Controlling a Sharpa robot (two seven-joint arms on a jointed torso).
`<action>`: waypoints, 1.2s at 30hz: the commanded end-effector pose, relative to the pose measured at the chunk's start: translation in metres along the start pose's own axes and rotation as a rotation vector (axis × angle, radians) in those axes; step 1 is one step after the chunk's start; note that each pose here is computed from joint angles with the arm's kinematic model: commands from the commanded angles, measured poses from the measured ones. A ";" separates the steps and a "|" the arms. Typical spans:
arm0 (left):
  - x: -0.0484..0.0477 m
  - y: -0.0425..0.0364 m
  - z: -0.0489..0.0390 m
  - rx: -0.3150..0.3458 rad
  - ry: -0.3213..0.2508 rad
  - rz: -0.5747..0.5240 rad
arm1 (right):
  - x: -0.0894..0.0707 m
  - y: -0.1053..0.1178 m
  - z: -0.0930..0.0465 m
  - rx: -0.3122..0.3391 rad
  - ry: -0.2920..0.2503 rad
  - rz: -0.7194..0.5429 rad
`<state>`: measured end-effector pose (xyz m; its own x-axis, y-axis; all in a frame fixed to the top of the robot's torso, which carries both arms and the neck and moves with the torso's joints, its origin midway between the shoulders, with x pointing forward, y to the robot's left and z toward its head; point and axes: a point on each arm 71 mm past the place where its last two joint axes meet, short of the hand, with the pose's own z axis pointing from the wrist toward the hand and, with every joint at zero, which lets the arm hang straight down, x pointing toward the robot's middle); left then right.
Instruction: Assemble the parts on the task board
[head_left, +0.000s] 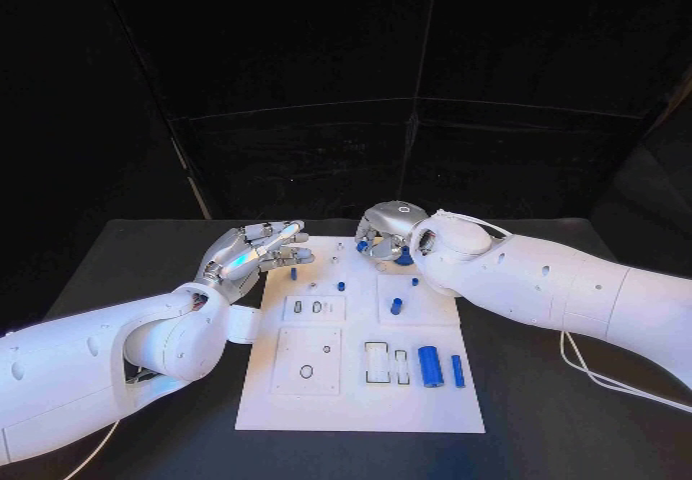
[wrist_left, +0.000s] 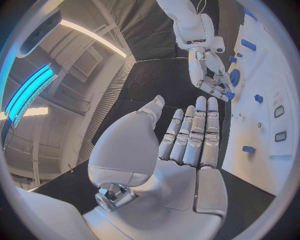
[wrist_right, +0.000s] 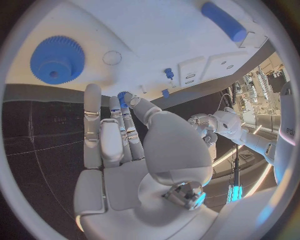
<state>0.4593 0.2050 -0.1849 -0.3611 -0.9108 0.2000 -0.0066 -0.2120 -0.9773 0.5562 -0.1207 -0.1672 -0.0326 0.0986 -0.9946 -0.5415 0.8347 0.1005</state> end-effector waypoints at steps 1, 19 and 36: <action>0.0036 -0.0027 0.0001 0.021 0.024 -0.007 | -0.004 0.002 0.006 0.014 -0.053 0.025; 0.0048 -0.0066 0.0032 0.028 0.024 -0.001 | 0.005 0.015 0.028 0.043 0.007 0.036; 0.0064 -0.0094 0.0048 0.033 0.028 0.000 | 0.006 0.019 0.036 0.053 0.005 0.033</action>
<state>0.4618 0.2007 -0.1761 -0.3743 -0.9061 0.1975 0.0109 -0.2172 -0.9761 0.5752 -0.0848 -0.1697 -0.0472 0.1284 -0.9906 -0.4991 0.8560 0.1347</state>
